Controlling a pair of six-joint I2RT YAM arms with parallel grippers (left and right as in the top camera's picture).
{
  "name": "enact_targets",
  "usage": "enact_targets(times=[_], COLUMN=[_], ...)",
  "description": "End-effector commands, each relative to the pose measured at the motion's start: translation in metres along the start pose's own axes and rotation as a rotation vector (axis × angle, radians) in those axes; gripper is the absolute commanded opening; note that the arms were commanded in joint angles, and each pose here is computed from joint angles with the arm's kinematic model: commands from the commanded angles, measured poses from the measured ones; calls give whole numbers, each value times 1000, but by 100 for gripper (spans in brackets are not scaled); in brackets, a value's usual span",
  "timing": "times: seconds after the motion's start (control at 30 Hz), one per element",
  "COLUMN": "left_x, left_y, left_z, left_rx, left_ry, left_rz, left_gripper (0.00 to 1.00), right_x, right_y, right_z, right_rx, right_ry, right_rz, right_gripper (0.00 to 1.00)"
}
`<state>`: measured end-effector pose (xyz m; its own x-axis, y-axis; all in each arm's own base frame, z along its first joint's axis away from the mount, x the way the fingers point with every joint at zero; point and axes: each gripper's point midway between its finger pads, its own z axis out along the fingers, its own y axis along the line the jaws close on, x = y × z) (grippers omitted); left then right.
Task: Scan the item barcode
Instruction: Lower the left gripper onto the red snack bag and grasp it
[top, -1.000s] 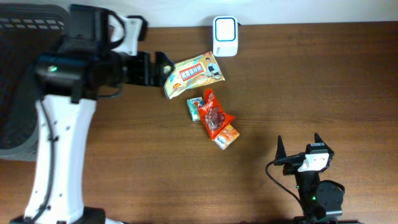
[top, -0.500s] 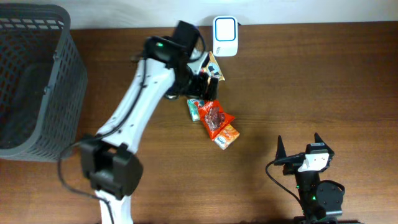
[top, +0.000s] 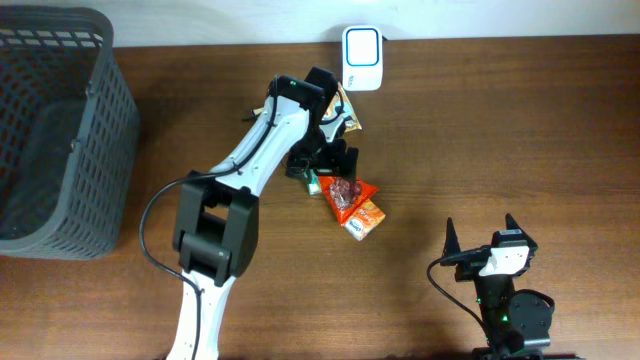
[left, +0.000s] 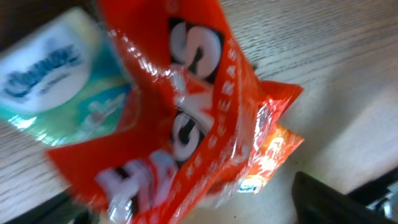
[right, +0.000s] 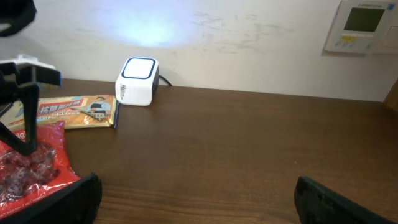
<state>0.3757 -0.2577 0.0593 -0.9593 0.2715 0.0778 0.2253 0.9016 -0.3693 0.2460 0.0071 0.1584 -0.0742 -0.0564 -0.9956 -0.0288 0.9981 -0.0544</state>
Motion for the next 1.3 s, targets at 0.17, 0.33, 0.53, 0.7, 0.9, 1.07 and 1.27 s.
enact_targets(times=[0.17,0.33,0.53,0.7,0.9,1.07,1.27], left_x=[-2,-4,-16,-27,-12,-1,6], left_y=[-9,-5,1,-1,8,3,-8], left_z=[12,3,-50,-90,-55,-5,38], left_rx=[66,36,-92,-179,-152,-41,30], left_ry=[19,9,-71,-166,-57,25,45], left_rz=[102,96,107,130,72,61,93], left_gripper=[28,0,0,35,88,88,86], right_x=[4,4,4,4,4,4,4], right_y=[-2,-2,-2,-2,-2,-2,-2], right_z=[0,0,0,0,0,0,0], right_rx=[10,11,10,10,10,11,11], right_ry=[7,7,7,7,7,7,7], right_rz=[1,1,1,1,1,1,1], right_gripper=[98,98,98,98,98,98,98])
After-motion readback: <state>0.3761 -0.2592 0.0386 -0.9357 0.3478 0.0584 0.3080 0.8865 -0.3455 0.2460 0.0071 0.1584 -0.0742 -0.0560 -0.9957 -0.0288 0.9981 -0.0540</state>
